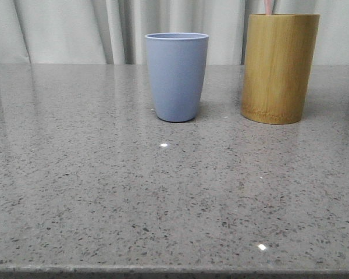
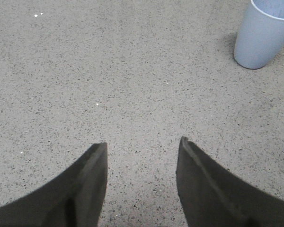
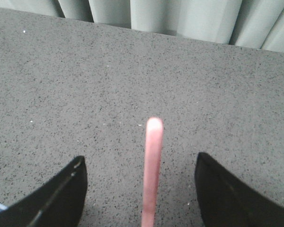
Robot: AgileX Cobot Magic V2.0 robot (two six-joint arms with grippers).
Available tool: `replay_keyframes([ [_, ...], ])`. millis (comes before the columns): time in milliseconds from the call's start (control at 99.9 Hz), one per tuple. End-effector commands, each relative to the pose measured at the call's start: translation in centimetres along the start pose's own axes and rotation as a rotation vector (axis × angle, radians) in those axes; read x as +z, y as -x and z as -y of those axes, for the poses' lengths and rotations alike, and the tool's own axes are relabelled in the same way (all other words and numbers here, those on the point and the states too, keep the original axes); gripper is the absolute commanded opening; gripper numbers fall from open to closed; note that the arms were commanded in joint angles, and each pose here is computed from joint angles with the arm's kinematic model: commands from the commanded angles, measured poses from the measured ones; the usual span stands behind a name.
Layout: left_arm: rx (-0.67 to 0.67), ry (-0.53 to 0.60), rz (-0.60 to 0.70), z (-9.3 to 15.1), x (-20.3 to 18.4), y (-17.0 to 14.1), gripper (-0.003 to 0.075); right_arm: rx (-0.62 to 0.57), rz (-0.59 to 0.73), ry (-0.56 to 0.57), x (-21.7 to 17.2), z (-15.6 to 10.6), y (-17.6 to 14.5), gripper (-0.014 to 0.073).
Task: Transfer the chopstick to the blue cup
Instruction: 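Reach the right gripper into the bamboo holder and grasp the pink stick, then lift the pink stick out with the right gripper and carry it over the blue cup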
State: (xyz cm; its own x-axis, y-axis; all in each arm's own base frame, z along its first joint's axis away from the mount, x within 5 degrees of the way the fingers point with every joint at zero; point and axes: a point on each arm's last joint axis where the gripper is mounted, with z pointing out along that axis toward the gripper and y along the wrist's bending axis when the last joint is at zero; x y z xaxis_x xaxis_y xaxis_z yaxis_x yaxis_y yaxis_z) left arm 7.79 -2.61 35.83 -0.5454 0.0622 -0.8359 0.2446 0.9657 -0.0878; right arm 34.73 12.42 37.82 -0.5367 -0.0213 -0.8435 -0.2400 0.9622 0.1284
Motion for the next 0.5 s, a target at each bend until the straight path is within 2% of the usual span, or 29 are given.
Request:
replay_keyframes([
  [0,-0.004,-0.022,0.078,0.22,-0.43,1.14,0.0337,-0.025,0.146,0.016,-1.9,-0.3,2.4,0.045],
  [110,-0.004,-0.022,0.078,0.22,-0.43,1.14,0.0337,-0.031,0.153,0.012,-1.81,-0.22,2.45,0.0372],
  [410,-0.004,-0.022,0.078,0.22,-0.43,1.14,0.0337,-0.048,0.167,0.003,-1.83,-0.13,2.58,0.0091],
  [490,-0.004,-0.022,0.078,0.22,-0.43,1.14,0.0337,-0.048,0.17,0.004,-1.83,-0.13,2.61,0.005],
])
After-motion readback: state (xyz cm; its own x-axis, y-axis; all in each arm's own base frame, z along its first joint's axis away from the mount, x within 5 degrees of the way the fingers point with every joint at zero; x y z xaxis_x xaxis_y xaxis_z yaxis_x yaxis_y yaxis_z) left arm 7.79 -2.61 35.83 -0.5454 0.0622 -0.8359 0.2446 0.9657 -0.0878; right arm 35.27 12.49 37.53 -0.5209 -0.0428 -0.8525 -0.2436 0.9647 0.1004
